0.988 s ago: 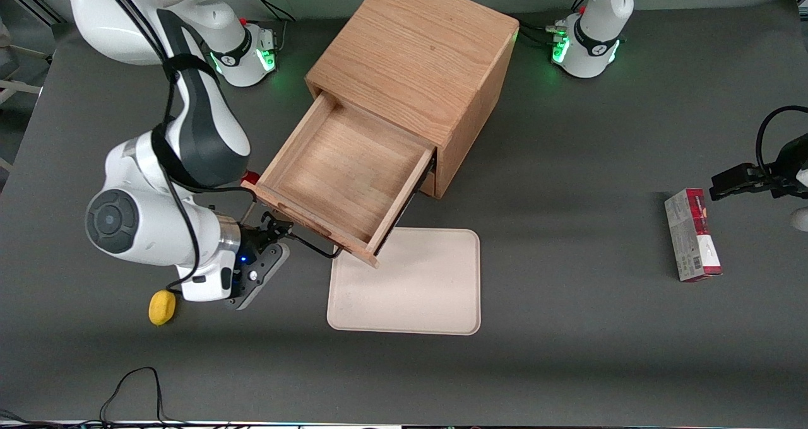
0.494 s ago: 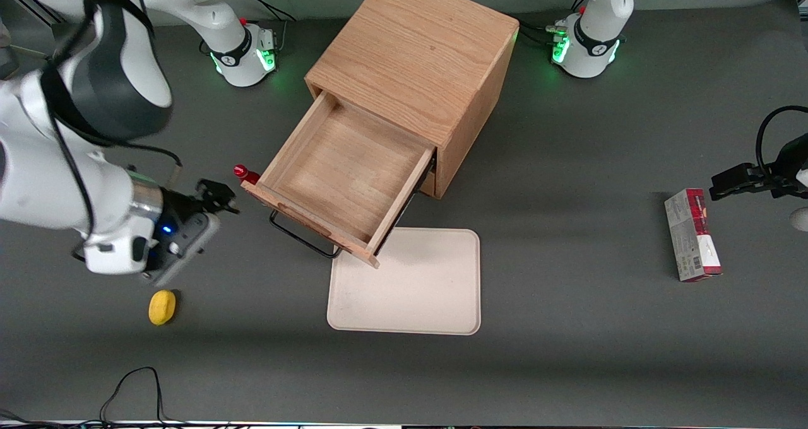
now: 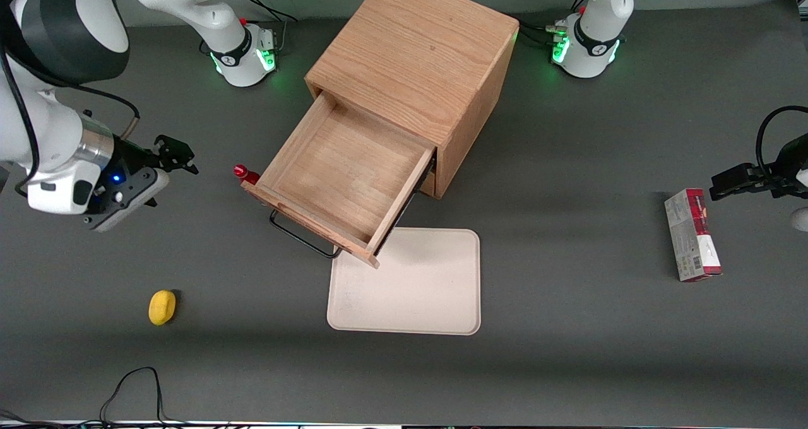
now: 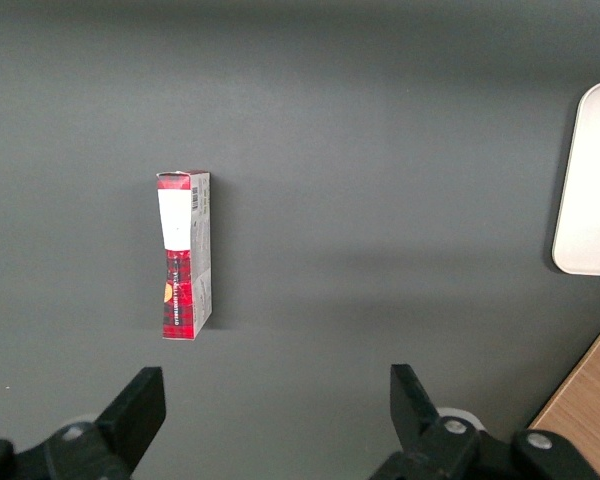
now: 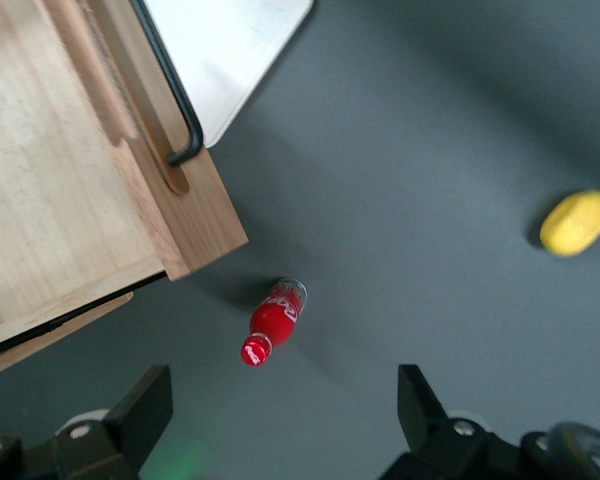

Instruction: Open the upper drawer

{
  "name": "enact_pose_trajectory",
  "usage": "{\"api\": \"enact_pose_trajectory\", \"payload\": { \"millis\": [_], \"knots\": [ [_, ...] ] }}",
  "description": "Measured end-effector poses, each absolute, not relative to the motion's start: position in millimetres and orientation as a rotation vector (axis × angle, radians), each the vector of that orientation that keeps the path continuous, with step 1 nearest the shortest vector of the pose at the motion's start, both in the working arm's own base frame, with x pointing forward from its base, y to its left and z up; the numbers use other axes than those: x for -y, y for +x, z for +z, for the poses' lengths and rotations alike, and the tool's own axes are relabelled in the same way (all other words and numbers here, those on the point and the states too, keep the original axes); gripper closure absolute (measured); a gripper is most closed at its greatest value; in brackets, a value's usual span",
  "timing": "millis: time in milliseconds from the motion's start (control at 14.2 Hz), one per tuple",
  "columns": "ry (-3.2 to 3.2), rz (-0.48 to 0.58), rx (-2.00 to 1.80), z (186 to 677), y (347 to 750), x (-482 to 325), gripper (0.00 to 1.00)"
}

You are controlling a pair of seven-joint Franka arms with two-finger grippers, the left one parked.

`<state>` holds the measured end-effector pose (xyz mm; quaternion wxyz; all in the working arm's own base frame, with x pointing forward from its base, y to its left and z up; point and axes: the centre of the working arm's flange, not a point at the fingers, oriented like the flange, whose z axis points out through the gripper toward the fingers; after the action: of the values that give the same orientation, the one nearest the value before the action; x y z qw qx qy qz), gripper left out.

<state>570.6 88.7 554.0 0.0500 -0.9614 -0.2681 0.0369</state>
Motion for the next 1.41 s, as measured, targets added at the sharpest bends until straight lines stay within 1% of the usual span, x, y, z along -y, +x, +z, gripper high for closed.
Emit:
{"api": "enact_pose_trajectory", "payload": {
  "millis": [212, 424, 565, 1200, 1412],
  "knots": [
    [-3.006, 0.092, 0.464, 557, 551, -83, 0.00],
    [-3.027, 0.051, 0.324, 573, 547, -78, 0.00],
    [-3.033, 0.038, 0.279, 579, 547, -66, 0.00],
    [-3.048, 0.069, 0.157, 589, 546, -20, 0.00],
    [-3.047, 0.082, 0.150, 589, 545, -18, 0.00]
  ]
}}
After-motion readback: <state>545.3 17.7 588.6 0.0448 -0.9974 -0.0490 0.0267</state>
